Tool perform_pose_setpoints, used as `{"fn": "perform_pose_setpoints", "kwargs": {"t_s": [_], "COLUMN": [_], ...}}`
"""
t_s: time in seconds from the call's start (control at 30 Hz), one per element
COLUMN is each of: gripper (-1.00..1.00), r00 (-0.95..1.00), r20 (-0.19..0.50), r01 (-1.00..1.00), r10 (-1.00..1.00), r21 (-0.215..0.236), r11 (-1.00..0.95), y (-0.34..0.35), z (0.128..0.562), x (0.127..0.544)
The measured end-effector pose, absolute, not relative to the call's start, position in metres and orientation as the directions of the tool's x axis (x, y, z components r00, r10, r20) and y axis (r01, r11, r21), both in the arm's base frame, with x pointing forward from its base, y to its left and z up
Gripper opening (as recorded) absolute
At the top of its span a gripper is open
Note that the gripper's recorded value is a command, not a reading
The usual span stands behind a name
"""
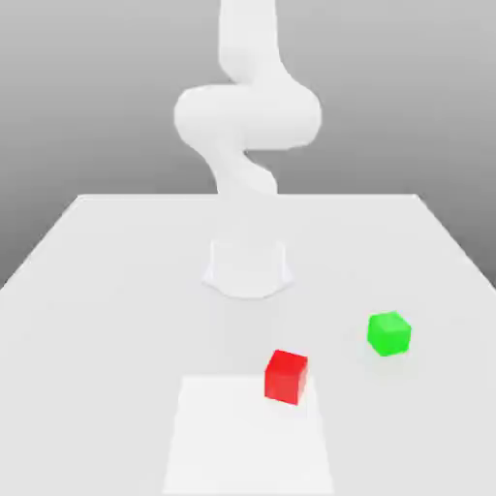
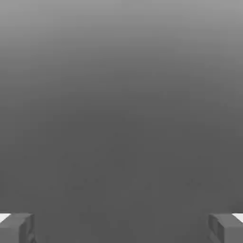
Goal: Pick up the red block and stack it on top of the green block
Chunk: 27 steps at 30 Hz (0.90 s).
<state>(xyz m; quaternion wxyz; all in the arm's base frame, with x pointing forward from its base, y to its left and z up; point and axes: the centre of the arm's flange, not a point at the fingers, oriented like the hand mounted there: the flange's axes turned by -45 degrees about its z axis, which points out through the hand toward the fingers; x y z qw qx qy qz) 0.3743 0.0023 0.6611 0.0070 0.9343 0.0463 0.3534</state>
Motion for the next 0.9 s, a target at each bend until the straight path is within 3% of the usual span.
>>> {"fn": "perform_pose_setpoints", "kwargs": {"t_s": [0.17,0.33,0.5,0.63,0.7,0.9], "gripper": [0.0,0.0,0.0,0.0,0.0,0.0], "r00": [0.796,0.74,0.59,0.415,0.376,0.363], "r20": [0.493,0.306,0.135,0.023,0.006,0.0], "r01": [0.327,0.579,0.789,0.909,0.927,0.932], "r10": [0.352,0.598,0.796,0.91,0.927,0.932], "r21": [0.139,0.162,0.112,0.028,0.007,0.001], "r11": [-0.935,-0.799,-0.603,-0.415,-0.376,-0.363], "y": [0.016,0.035,0.05,0.055,0.056,0.056], "z": [0.537,0.412,0.302,0.227,0.205,0.154], "x": [0.416,0.42,0.389,0.344,0.335,0.332]}}
